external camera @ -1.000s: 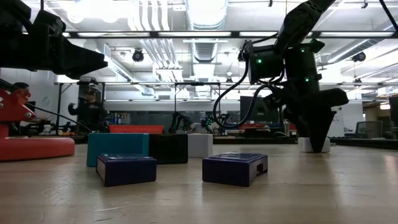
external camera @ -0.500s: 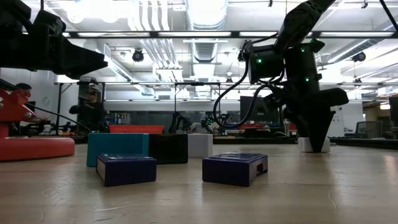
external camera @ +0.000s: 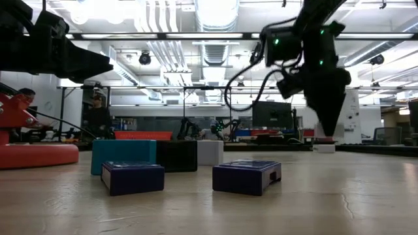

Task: Pick & Place Office items
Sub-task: Put the bottom white charger adapter into the green bin

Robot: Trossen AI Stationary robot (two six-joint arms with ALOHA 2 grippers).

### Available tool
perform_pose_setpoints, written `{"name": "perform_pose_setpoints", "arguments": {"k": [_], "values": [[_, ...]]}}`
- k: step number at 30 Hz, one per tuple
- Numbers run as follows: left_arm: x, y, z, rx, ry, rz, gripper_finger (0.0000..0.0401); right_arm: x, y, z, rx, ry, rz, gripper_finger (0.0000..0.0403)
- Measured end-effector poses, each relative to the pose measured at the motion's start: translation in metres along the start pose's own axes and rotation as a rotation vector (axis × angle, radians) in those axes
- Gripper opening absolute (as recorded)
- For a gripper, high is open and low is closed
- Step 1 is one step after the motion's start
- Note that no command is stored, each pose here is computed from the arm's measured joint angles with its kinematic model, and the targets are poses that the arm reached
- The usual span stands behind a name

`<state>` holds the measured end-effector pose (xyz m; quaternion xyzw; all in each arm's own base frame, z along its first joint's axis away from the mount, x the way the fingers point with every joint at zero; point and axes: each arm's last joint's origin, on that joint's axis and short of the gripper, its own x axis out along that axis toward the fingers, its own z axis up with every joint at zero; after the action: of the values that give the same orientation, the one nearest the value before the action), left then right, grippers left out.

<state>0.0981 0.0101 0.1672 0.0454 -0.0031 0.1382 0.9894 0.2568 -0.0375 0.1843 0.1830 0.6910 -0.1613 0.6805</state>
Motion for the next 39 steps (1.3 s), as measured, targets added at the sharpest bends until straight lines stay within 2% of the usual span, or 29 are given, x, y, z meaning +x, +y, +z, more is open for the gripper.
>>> {"name": "perform_pose_setpoints", "arguments": {"k": [7, 13, 17, 33, 39], "values": [[0.0, 0.0, 0.0, 0.0, 0.0, 0.0, 0.0245, -0.037, 0.002, -0.026, 0.231, -0.087, 0.049, 0.0187], [0.0, 0.0, 0.0, 0.0, 0.0, 0.0, 0.0245, -0.065, 0.01, -0.052, 0.345, -0.184, 0.122, 0.0187], [0.0, 0.0, 0.0, 0.0, 0.0, -0.001, 0.0245, -0.075, 0.017, -0.07, 0.426, -0.207, 0.132, 0.0187], [0.0, 0.0, 0.0, 0.0, 0.0, 0.0, 0.0245, -0.074, 0.076, -0.133, 0.678, -0.103, 0.18, 0.0187], [0.0, 0.0, 0.0, 0.0, 0.0, 0.0, 0.0245, -0.073, 0.098, -0.154, 0.767, -0.07, 0.258, 0.0187]]}}
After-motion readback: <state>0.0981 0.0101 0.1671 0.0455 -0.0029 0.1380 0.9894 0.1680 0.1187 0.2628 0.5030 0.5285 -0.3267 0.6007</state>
